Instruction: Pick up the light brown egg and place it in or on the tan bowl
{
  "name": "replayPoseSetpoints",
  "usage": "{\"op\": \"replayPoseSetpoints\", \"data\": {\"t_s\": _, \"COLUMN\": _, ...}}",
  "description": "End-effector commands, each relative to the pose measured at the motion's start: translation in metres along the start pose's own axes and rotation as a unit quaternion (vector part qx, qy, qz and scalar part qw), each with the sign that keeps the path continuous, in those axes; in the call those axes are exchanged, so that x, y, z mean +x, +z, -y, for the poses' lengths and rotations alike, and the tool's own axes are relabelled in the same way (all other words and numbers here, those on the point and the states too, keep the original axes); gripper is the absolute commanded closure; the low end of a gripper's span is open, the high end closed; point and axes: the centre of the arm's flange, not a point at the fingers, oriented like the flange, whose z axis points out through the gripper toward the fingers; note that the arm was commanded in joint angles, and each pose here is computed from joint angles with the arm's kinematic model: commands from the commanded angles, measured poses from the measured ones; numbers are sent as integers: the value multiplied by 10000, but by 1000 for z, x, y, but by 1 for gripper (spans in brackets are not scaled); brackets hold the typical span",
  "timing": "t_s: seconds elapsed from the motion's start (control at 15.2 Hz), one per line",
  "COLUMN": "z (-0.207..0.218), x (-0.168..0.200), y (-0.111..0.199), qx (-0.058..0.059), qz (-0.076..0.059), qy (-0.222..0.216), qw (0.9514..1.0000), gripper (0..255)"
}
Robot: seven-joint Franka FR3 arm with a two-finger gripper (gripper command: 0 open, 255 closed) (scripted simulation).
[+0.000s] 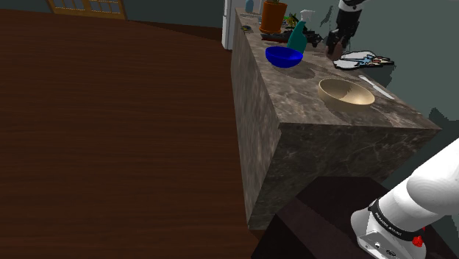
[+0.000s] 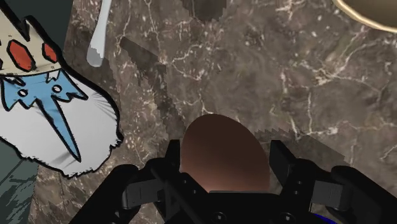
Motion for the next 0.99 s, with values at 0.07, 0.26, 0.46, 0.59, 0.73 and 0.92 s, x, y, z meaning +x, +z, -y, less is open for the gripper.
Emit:
{"op": "replayPoseSetpoints", "data": {"t_s": 0.07, "z": -5, "x": 1, "y": -15, "qx": -1, "qz": 1, "qy": 0, "qw": 10000, "gripper": 255}}
{"op": "replayPoseSetpoints", "data": {"t_s": 0.26, "z": -8, "x": 1, "y": -26, "qx": 0, "qz": 1, "qy": 0, "qw": 10000, "gripper": 255}}
{"op": "replayPoseSetpoints", "data": {"t_s": 0.46, "z": 12, "x": -31, "y": -35, "qx": -1, "qz": 1, "qy": 0, "qw": 10000, "gripper": 255}}
{"op": "replayPoseSetpoints", "data": {"t_s": 0.59, "z": 26, "x": -53, "y": -40, "qx": -1, "qz": 1, "qy": 0, "qw": 10000, "gripper": 255}}
{"op": "replayPoseSetpoints", "data": {"t_s": 0.73, "z": 40, "x": -75, "y": -46, "qx": -1, "qz": 1, "qy": 0, "qw": 10000, "gripper": 255}}
{"op": "replayPoseSetpoints", "data": {"t_s": 0.92, "z": 61, "x": -108, "y": -54, "qx": -1, "qz": 1, "qy": 0, "qw": 10000, "gripper": 255}}
